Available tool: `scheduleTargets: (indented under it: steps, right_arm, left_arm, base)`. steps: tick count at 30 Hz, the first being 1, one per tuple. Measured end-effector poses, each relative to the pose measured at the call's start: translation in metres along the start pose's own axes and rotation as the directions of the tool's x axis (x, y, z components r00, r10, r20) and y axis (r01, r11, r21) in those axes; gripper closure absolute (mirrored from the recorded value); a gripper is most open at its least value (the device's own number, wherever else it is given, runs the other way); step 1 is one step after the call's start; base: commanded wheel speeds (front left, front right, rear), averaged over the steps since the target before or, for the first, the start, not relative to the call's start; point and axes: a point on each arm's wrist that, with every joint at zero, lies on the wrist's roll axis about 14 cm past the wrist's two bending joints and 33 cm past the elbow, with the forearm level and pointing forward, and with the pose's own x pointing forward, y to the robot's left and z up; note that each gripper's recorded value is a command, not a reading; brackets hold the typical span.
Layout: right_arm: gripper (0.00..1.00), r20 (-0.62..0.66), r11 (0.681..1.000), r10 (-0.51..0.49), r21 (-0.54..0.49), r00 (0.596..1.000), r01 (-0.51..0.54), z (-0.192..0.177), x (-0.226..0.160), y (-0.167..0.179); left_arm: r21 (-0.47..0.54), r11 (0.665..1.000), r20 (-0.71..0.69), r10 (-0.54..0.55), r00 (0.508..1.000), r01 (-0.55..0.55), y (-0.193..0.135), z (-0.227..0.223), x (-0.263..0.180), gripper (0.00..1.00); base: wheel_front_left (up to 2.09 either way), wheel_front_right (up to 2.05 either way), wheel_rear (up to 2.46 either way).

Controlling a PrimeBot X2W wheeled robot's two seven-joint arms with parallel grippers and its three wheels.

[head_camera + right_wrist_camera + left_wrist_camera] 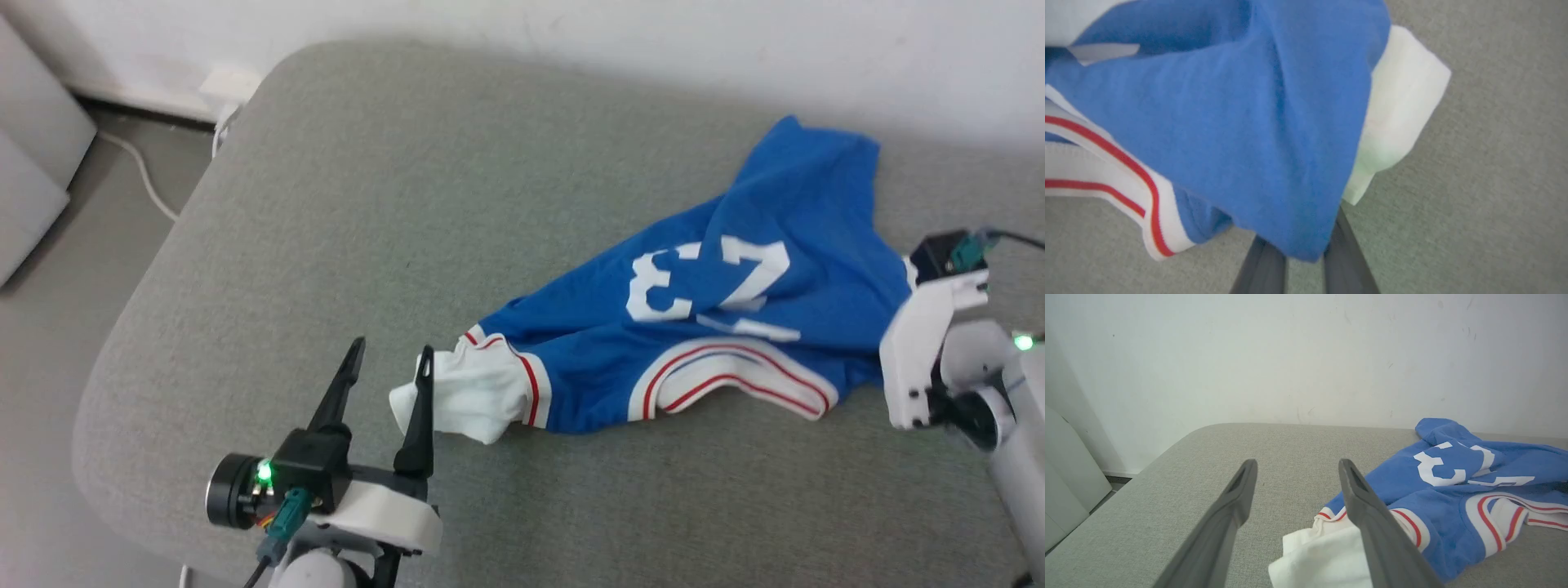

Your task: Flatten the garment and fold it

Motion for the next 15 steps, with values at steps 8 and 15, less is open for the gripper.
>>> scheduleTargets:
  steps: [8, 15]
  right_arm:
    - [1.0, -0.065, 0.997, -0.038, 0.068, 0.997, 0.042, -0.05, -0.059, -0.034]
    - [1.0, -0.195, 0.986, -0.033, 0.155, 0.98, 0.064, -0.127, -0.113, -0.04]
  left_arm:
    - [-0.032, 0.998, 0.026, -0.053, 0.998, 0.054, -0.017, 0.005, -0.007, 0.0]
    - [-0.053, 0.992, 0.068, -0.113, 0.991, 0.117, -0.036, 0.016, -0.008, 0.0]
  base:
    - [0.0, 0.0, 0.0]
    - [0.0, 0.0, 0.0]
